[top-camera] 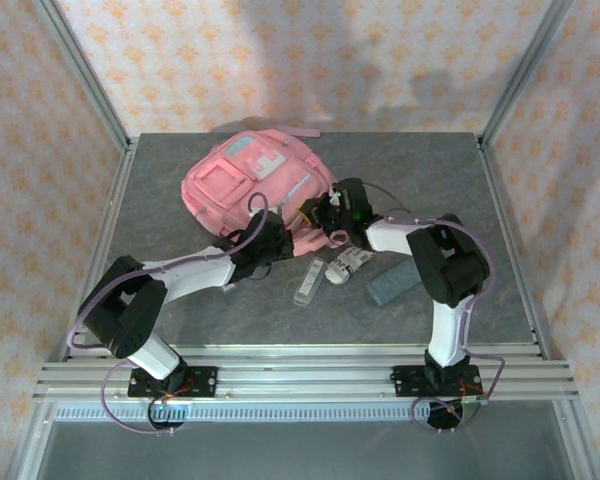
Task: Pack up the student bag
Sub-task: Unzip the student bag at the top-center of the table.
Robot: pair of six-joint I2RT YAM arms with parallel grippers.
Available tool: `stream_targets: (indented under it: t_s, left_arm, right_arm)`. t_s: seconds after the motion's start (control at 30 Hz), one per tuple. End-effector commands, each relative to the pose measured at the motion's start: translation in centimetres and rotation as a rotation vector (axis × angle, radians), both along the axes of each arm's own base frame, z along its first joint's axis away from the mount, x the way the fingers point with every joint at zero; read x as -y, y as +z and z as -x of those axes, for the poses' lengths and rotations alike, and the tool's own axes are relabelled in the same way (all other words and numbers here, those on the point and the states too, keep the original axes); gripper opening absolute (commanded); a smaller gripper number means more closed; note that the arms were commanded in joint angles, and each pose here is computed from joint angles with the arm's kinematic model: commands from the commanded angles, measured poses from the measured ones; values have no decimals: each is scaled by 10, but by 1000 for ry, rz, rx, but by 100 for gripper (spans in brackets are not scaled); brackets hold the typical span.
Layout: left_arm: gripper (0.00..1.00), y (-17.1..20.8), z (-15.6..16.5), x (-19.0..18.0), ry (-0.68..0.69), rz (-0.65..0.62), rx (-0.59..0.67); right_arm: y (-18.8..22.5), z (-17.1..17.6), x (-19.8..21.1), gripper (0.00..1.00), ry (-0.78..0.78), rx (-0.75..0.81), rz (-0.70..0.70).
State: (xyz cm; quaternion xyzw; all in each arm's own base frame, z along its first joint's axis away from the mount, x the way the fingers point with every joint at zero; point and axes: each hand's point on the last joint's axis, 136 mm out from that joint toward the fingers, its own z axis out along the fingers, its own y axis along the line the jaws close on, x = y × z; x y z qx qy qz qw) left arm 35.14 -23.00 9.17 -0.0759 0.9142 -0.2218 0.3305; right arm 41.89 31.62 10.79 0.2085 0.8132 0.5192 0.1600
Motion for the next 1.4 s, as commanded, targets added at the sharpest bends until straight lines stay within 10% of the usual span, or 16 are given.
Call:
stream_targets:
  t_s: [0.0, 0.37, 0.77, 1.1, 1.37]
  left_arm:
    - [0, 0, -1, -43, 110, -60, 0]
    - [8, -2, -6, -184, 478, -114, -12]
    - [0, 0, 4, -157, 326, -42, -27]
    - [0, -2, -5, -219, 530, -243, -24]
    - [21, -5, -40, -254, 621, -309, -69]
  right_arm:
    - [24, -4, 5, 0, -20, 82, -18]
    - [34, -7, 20, 0, -77, 122, -9]
    - [49, -20, 15, 0, -99, 154, -39]
    - [49, -18, 14, 0, -93, 153, -53]
    - [60, -23, 22, 0, -105, 172, -48]
